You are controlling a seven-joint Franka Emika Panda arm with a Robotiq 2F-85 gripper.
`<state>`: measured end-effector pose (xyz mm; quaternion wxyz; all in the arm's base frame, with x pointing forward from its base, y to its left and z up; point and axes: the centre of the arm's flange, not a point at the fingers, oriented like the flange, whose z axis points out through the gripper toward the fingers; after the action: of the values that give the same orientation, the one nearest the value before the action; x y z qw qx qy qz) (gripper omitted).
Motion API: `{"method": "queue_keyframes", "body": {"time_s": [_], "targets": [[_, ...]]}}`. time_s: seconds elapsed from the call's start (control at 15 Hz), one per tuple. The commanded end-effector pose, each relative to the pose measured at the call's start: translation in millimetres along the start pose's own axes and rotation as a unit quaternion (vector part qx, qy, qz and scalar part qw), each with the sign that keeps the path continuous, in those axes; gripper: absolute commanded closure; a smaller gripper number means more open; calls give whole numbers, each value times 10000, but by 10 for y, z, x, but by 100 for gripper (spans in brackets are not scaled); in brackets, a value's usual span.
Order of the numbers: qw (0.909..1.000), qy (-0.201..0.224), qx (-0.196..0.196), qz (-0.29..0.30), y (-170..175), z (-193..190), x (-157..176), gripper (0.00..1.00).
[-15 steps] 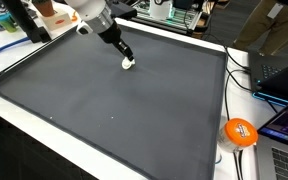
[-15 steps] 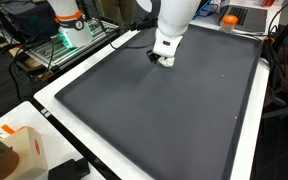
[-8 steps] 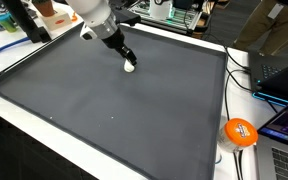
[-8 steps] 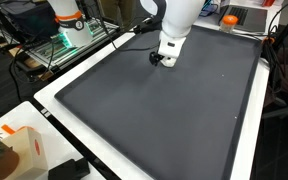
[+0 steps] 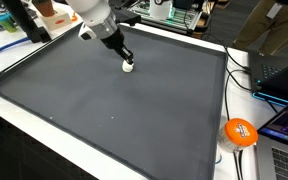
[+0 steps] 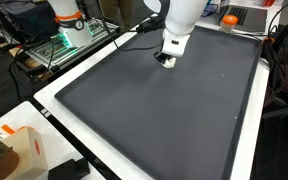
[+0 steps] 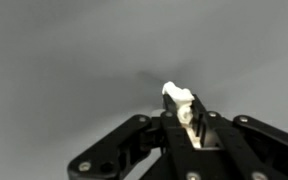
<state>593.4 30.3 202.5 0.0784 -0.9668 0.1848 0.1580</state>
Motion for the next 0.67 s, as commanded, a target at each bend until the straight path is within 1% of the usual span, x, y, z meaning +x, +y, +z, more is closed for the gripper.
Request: {"method": "queue_keyframes", "body": {"time_s": [0.0, 0.07, 0.13, 0.2, 0.33, 0.4, 0.47, 0.53, 0.6], "targets": [[9998, 74, -197, 21, 106, 0, 31, 98], [9996, 73, -285, 48, 127, 11, 37, 96], [9992, 60, -378, 72, 146, 20, 45, 99], [9987, 50, -503, 103, 161, 25, 48, 98], [9964, 97, -828, 142, 185, 33, 54, 98], [9956, 98, -920, 144, 191, 34, 56, 99], [9951, 79, -979, 129, 185, 39, 54, 67], [9948, 55, -1012, 107, 177, 44, 49, 68], [9960, -60, -890, 44, 168, 48, 44, 66]]}}
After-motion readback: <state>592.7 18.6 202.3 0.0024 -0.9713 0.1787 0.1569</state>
